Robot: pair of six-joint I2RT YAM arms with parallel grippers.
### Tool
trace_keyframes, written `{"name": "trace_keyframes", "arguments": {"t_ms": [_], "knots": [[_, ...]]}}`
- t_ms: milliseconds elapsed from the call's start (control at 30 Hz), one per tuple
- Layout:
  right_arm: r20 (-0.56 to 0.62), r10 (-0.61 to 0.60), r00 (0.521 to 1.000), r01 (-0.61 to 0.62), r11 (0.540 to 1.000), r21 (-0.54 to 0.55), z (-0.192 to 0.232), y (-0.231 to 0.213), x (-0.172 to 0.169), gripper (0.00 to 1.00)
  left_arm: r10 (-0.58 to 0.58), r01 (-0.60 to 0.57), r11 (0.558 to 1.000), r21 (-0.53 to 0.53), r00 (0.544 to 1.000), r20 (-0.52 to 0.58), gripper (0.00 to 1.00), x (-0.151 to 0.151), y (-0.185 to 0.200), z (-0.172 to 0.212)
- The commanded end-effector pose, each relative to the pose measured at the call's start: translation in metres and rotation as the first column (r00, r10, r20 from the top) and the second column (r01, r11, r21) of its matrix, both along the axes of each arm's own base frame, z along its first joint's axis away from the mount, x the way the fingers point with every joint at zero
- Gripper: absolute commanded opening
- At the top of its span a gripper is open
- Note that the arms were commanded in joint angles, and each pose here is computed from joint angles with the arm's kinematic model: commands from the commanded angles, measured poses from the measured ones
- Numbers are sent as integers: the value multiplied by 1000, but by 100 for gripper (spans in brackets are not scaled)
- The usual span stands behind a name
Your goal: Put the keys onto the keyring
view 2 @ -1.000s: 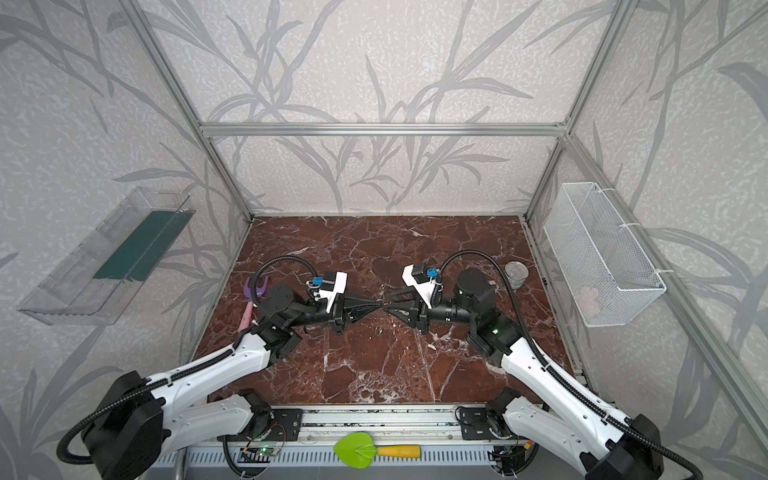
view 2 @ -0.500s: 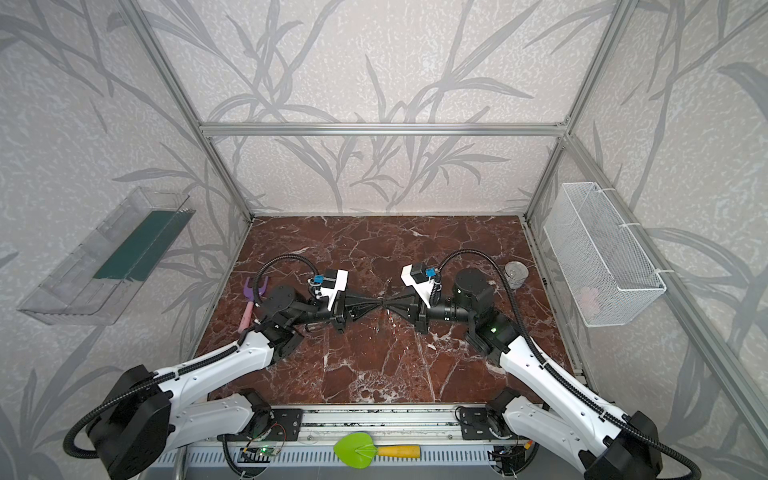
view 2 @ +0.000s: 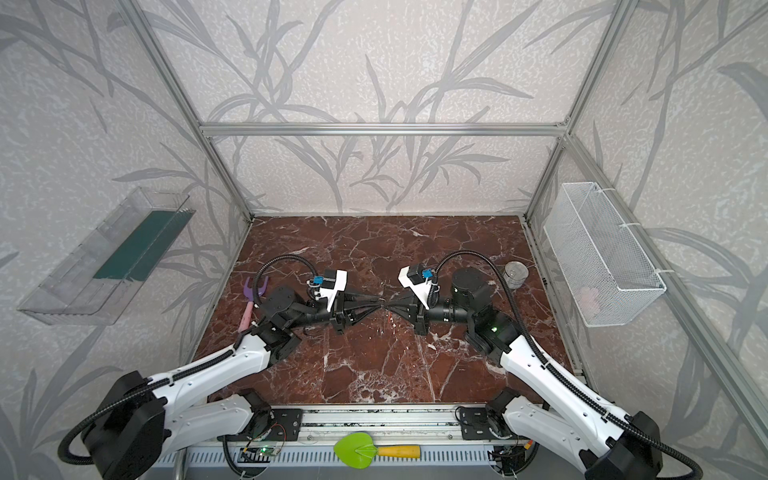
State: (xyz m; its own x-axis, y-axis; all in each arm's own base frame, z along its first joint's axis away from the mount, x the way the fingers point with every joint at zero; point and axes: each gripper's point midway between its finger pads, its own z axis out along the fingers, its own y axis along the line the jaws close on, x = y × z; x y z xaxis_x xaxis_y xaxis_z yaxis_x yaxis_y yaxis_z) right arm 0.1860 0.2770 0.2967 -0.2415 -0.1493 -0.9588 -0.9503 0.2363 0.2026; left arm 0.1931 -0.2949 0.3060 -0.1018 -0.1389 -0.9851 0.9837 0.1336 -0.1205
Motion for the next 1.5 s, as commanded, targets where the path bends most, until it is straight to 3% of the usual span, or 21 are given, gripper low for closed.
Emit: {"name": "trace_keyframes", "arguments": {"t_ms": [0, 167, 267, 433, 733, 1467], "knots": [[20, -36, 999, 38, 996, -79, 1, -5, 3, 0, 116, -120, 990, 68, 992, 56, 28, 2, 16, 2], [8, 21, 1000, -19, 980, -198, -9, 1, -3, 0, 197, -207, 961, 186, 978, 70, 29, -6, 37, 1], [-14, 96, 995, -96, 949, -301, -16, 6, -8, 0, 183, -186, 944, 272, 982, 38, 28, -15, 42, -1], [-5, 194, 981, -179, 894, -411, -12, 11, -14, 0, 150, -141, 935, 327, 989, -1, 28, -20, 41, 0], [27, 292, 956, -249, 856, -453, 5, 21, -27, 0, 63, -50, 949, 312, 997, -33, 28, -23, 26, 3], [44, 316, 948, -263, 852, -453, 7, 28, -34, 0, -24, 29, 961, 276, 1000, -19, 23, -41, 19, 10]]}}
